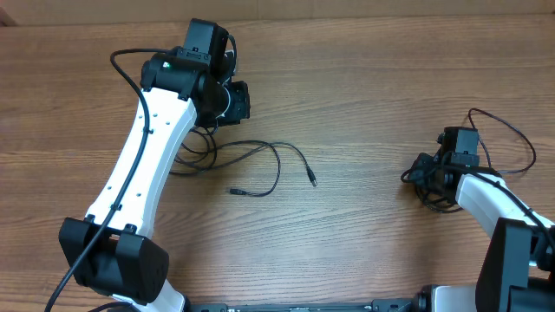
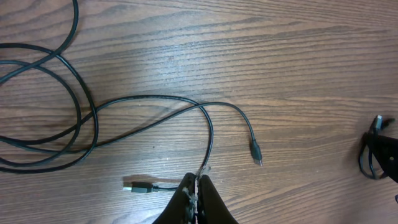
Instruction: Untangle cables
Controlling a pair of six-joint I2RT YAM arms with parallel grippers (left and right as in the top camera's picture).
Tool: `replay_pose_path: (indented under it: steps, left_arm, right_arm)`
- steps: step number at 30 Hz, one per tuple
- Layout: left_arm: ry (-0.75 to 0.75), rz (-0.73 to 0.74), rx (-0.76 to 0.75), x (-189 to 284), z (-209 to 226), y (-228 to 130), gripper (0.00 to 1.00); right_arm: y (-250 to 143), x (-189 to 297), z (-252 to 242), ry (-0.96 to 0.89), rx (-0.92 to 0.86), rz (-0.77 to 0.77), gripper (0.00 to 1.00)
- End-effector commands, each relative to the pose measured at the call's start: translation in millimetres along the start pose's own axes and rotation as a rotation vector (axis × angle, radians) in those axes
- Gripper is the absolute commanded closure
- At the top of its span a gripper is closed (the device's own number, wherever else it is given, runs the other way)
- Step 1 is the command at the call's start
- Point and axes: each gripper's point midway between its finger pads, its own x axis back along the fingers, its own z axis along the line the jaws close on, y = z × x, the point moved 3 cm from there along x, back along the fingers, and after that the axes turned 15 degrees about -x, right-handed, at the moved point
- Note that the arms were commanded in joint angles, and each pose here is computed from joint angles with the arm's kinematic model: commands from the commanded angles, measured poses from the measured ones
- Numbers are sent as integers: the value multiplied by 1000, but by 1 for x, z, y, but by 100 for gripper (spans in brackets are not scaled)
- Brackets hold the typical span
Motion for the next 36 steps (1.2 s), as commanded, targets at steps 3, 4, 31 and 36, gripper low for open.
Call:
replay_pose_path:
  steps: [3,4,31,36]
  left_arm:
    - [-16,-41,-5,15,-5,2,96]
    - [-16,-42,-6,15,-5,2,96]
    - [5,-28,5,14,-2,-1,92]
    - [141,26,17,16,18,-14,79]
  right_arm:
    - [-4,-5,-4,-6,-5,-9,96]
    - [0,-4,-2,5,-5,-25,96]
    - [86,75,55,257,-79,5,10]
    - [51,79,77,352,50,149,7]
